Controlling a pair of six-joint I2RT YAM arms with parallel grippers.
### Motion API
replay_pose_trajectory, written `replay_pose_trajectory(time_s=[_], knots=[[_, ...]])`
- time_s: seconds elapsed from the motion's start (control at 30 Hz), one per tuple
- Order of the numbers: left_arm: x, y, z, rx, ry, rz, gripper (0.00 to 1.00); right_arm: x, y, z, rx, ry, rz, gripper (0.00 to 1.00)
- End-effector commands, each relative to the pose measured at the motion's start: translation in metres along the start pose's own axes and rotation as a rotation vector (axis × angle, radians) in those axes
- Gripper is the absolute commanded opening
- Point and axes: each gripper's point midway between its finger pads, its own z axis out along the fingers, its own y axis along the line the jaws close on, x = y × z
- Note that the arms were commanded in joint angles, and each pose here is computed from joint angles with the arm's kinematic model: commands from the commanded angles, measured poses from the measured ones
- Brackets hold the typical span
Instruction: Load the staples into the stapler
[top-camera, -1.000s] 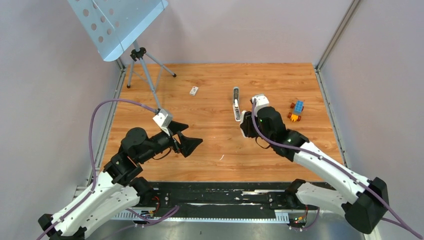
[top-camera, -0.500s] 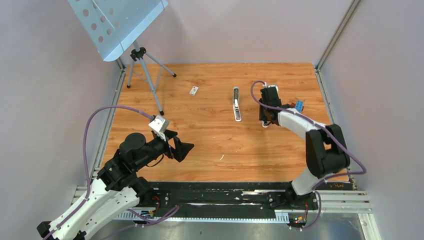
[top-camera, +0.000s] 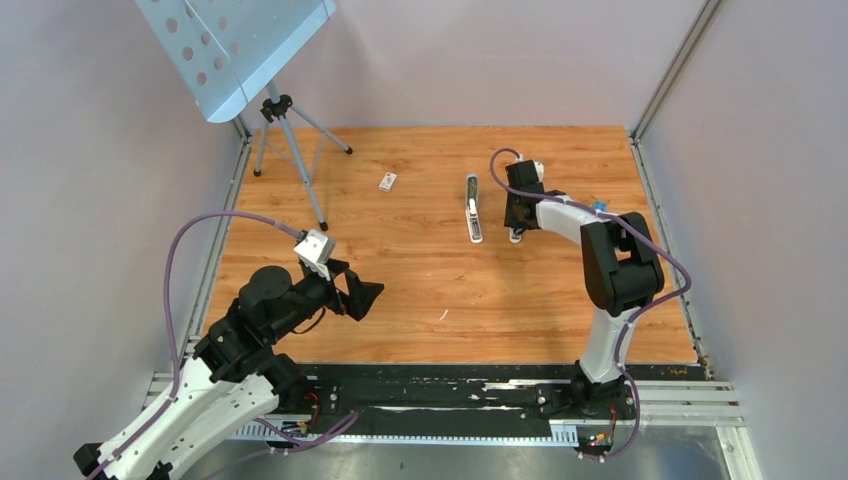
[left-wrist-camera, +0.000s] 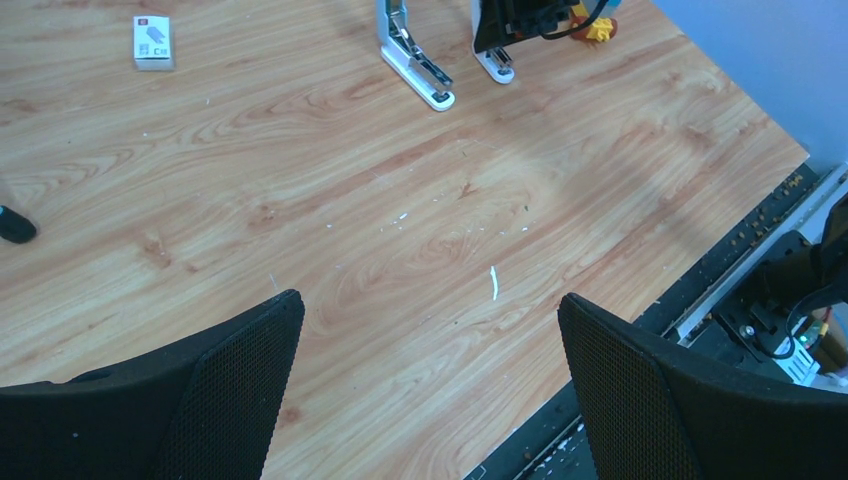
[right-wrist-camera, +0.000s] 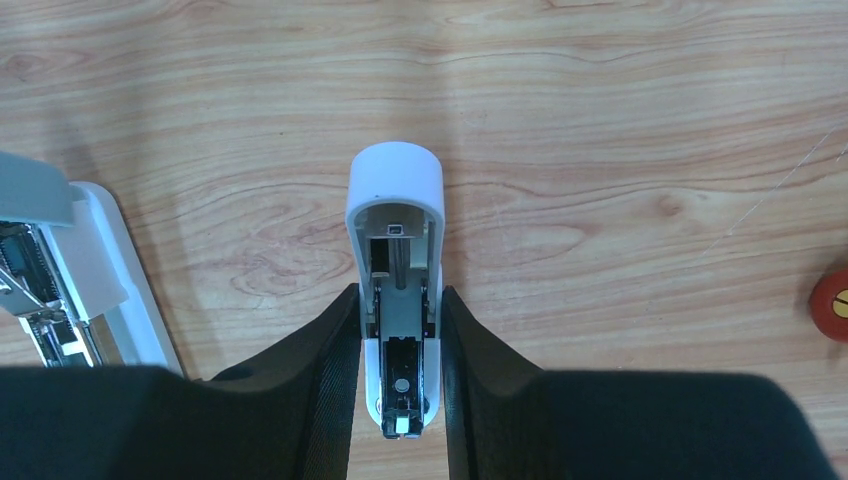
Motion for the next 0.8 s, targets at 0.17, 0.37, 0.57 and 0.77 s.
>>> replay_pose_trajectory(time_s=[0.17,0.37,0.57,0.77], knots=[[0.0,0.009,0.0,-0.047,0.011,0.016,1.0,0.001,-0.01,-0.01,0.029,0.024,0.032,0.43],[0.003,0.01,0.003,-0.057,0.041,0.022,1.0,-0.019,-0.002,-0.046,-0.043,-0.004,0.018,0.66],[0.0,0.027,0.001,-0.159,0.078,0.054,1.0,-0.021,0.005,-0.094,-0.158,-0.032,0.022,0.99],[-0.016,0.041,0.016,-0.272,0.083,0.065,1.0,-0.007,0.012,-0.157,-0.317,-0.091,0.053,1.0]])
